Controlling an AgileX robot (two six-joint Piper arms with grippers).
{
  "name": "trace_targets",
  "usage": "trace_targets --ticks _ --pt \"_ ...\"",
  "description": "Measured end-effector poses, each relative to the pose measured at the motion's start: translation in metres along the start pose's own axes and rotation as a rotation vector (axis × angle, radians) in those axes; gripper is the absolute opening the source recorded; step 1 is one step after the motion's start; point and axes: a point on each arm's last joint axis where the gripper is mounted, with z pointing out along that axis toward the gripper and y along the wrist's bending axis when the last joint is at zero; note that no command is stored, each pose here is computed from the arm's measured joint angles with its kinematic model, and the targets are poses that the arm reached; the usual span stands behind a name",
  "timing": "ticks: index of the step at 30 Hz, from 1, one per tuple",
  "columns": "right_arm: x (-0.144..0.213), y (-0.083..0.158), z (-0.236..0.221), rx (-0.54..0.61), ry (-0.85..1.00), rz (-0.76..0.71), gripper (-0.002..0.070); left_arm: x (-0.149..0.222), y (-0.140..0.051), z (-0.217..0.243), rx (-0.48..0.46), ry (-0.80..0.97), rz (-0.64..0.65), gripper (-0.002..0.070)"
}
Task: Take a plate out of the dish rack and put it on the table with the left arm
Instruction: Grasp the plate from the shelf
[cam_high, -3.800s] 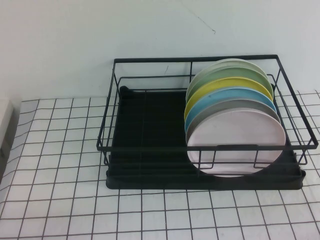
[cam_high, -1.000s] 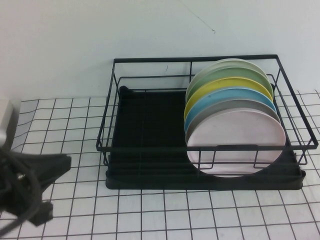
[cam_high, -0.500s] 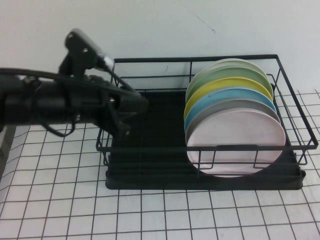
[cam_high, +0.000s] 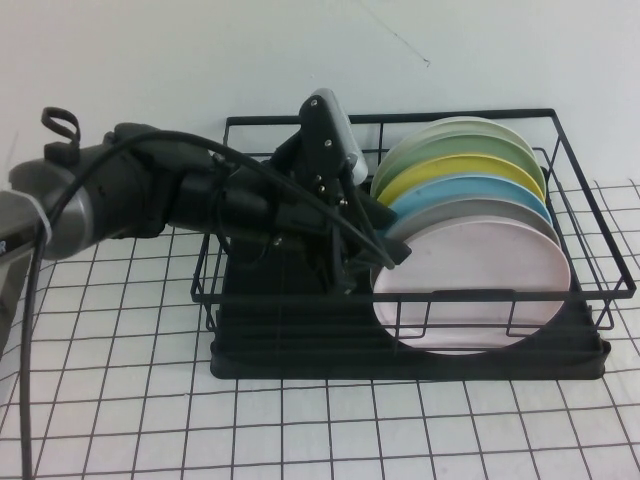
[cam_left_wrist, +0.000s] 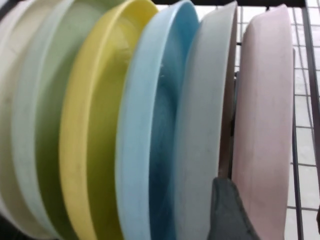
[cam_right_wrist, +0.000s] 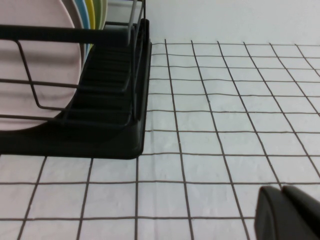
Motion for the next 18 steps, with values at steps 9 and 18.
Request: trace_targets --ticks 9,18 --pt "0.0 0.0 0.0 0.0 0.0 0.0 -0.0001 -0.001 0.003 0.018 0.029 -0.008 0.038 0.0342" --pt "0.0 0.0 0.0 0.0 0.0 0.0 -0.0001 0.003 0.004 0.029 0.026 0.002 0.075 0.0342"
